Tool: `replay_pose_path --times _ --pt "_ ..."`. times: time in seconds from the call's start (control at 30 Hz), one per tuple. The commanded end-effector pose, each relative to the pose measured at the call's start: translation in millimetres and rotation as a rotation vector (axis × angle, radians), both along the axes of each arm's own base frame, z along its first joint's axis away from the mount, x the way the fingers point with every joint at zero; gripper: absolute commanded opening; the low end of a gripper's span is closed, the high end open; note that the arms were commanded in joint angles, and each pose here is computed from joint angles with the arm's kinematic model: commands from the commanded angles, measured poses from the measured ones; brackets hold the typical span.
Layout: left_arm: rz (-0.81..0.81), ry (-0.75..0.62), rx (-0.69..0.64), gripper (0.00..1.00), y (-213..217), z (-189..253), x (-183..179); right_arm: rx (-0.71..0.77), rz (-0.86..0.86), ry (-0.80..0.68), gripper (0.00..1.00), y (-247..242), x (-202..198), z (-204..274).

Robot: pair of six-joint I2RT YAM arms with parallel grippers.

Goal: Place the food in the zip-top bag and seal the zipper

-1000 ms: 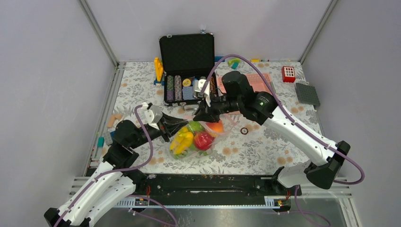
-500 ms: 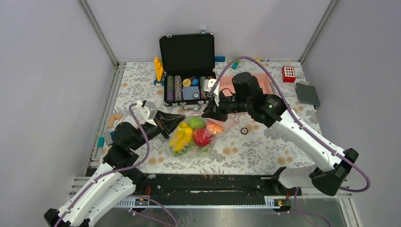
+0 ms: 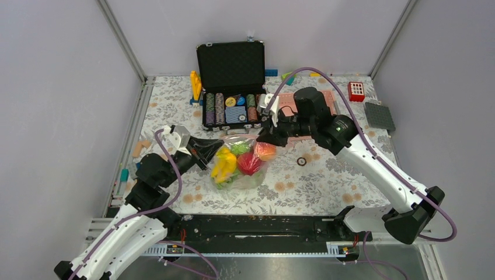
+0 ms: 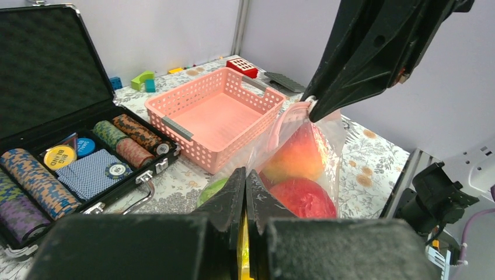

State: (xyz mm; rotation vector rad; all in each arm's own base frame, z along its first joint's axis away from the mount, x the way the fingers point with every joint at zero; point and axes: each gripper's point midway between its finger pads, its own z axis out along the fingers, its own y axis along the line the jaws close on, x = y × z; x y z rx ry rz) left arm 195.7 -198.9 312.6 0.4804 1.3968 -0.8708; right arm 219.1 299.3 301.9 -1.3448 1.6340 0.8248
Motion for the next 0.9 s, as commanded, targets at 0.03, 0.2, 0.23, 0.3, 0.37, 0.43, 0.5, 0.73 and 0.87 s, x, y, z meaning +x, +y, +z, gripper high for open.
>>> replay_pose_path --times 0.03,0.2,0.23,0.3,0.37,0.43,0.5,0.73,0.87 --pt "0.185 -0.048 -0.067 0.0 29 19 18 -0.013 -0.104 -0.022 0.1 -28 9 6" --pt "0.234 -0.025 -0.084 0.0 35 16 25 -0.018 -0.119 -0.012 0.11 -32 8 2" --pt "0.241 -0.019 -0.084 0.0 35 15 26 -0.019 -0.122 -0.007 0.11 -32 8 1" --pt "0.261 -0.011 -0.087 0.0 38 15 28 -0.022 -0.13 -0.002 0.11 -33 9 -1" --pt "0.271 -0.005 -0.093 0.0 40 14 29 -0.021 -0.139 0.003 0.11 -34 9 -2" --pt "0.271 -0.003 -0.097 0.0 40 13 29 -0.018 -0.151 0.008 0.11 -35 10 -4" --pt "0.302 0.006 -0.109 0.0 44 13 32 -0.015 -0.169 0.015 0.11 -36 12 -7" --pt "0.36 0.038 -0.121 0.0 52 8 38 -0.013 -0.23 0.054 0.11 -42 13 -15" --pt "0.368 0.044 -0.126 0.0 54 9 38 -0.014 -0.268 0.067 0.11 -47 13 -17"
